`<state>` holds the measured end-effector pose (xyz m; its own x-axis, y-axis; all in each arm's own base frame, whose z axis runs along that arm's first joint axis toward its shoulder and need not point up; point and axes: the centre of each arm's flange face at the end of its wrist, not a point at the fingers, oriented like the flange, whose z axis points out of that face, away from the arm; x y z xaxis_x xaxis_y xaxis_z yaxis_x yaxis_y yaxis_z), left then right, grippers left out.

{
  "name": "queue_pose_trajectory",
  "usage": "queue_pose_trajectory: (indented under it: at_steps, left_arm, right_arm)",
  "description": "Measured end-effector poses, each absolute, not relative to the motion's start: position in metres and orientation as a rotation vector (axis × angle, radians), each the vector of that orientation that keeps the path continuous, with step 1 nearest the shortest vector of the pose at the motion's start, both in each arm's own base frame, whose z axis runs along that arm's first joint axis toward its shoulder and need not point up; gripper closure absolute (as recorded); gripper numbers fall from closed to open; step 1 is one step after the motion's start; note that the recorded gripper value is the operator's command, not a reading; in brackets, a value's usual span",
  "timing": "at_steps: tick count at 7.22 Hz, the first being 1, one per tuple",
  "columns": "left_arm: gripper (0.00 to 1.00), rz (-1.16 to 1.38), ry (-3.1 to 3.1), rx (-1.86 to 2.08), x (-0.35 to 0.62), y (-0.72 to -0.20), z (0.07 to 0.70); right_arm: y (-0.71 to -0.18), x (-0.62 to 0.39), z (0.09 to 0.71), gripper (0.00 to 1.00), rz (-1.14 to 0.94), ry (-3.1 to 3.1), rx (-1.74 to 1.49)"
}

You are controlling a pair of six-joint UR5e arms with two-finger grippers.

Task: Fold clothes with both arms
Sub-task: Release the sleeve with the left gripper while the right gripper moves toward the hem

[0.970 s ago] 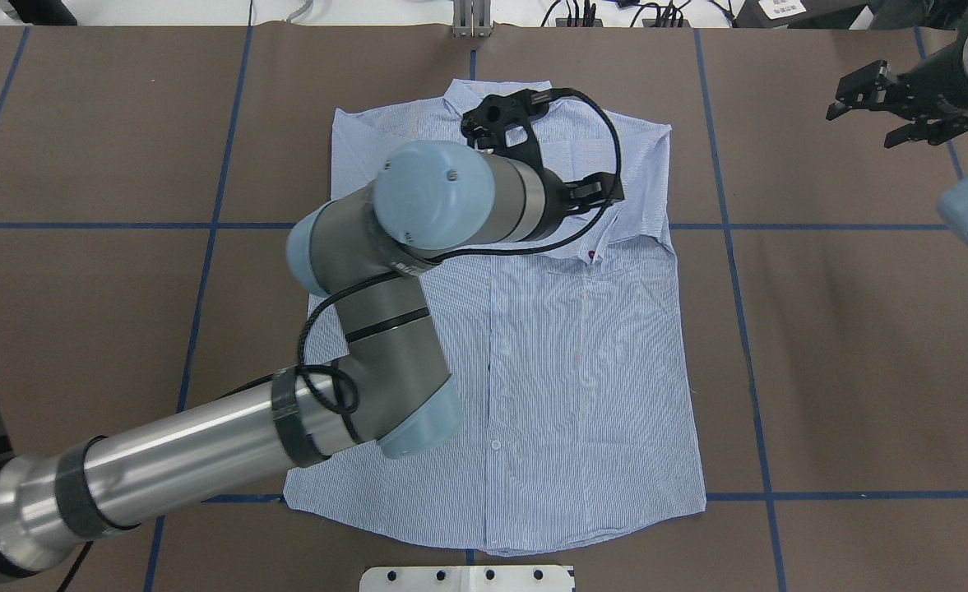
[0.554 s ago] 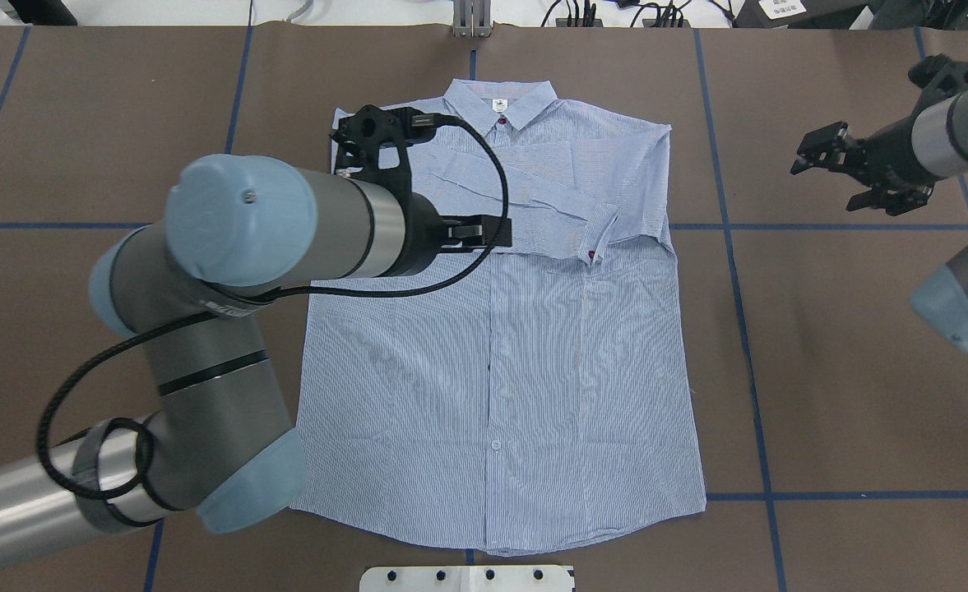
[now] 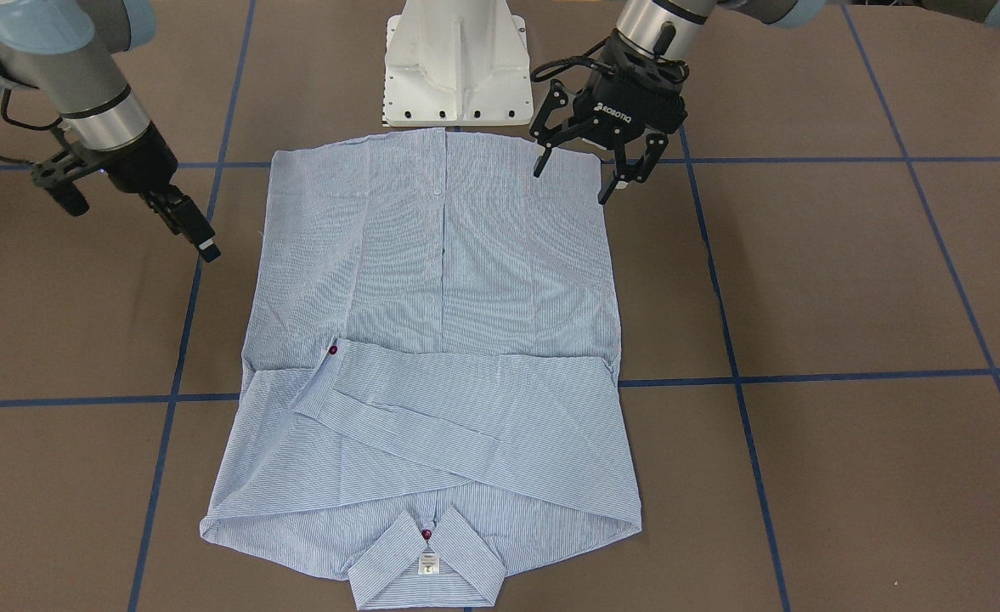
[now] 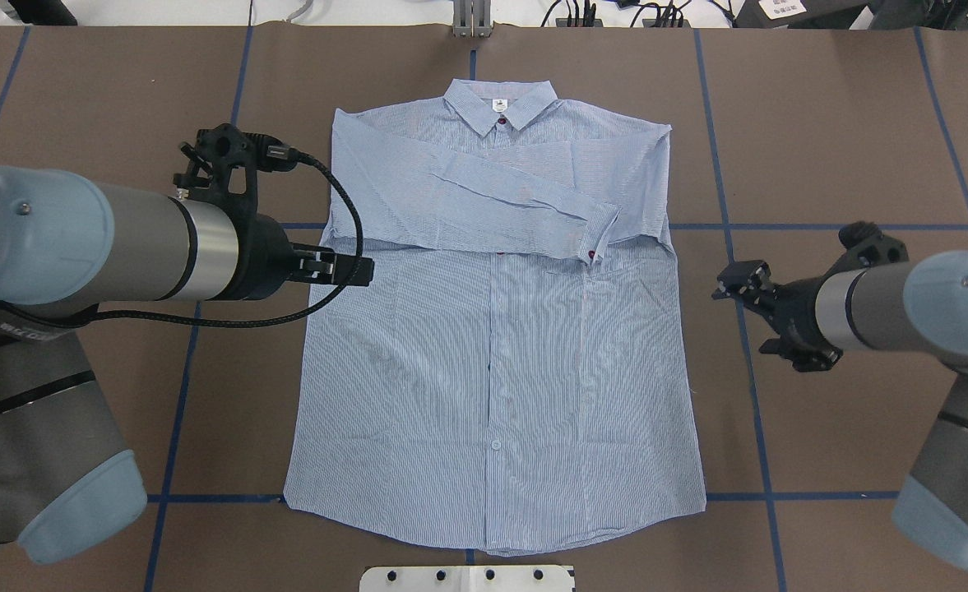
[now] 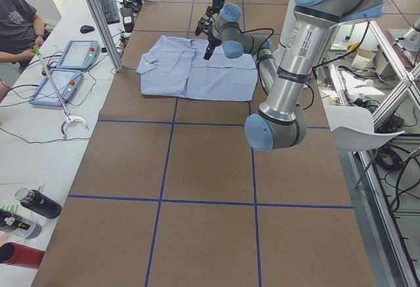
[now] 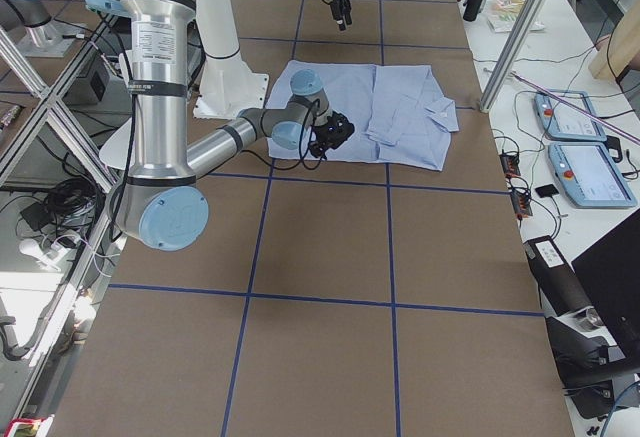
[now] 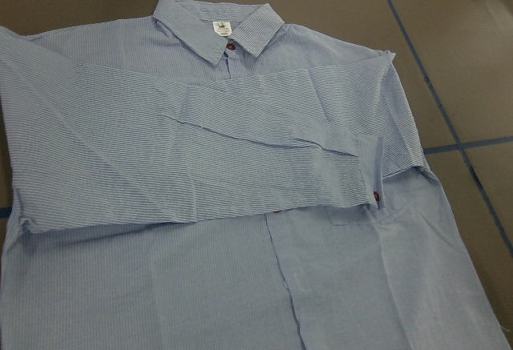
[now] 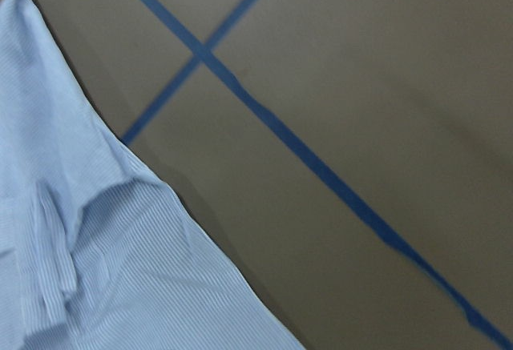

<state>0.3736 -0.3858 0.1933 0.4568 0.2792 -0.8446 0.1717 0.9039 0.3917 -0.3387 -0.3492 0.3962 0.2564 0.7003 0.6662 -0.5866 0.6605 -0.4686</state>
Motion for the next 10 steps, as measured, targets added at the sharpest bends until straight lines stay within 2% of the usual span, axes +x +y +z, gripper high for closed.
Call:
queue_pose_trajectory:
  at_steps: [3, 5, 7, 10]
  left_arm:
    - [0.13, 0.083, 1.092, 0.397, 0.346, -0.377, 0.223]
    - [0.12, 0.066, 1.082, 0.388, 0.338, -0.379, 0.231]
    - [0.12, 0.060, 1.078, 0.384, 0.336, -0.379, 0.233]
    - [0.12, 0.057, 1.077, 0.383, 0.336, -0.379, 0.234]
  right_arm:
    - [-0.247, -0.392, 0.385, 0.10, 0.971, -0.881, -0.188]
    - [-0.203, -0.422, 0.390, 0.10, 0.982, -0.843, -0.184]
    - [-0.186, -0.445, 0.395, 0.12, 0.971, -0.828, -0.192]
    - [-0.180, -0.452, 0.401, 0.18, 0.962, -0.812, -0.194]
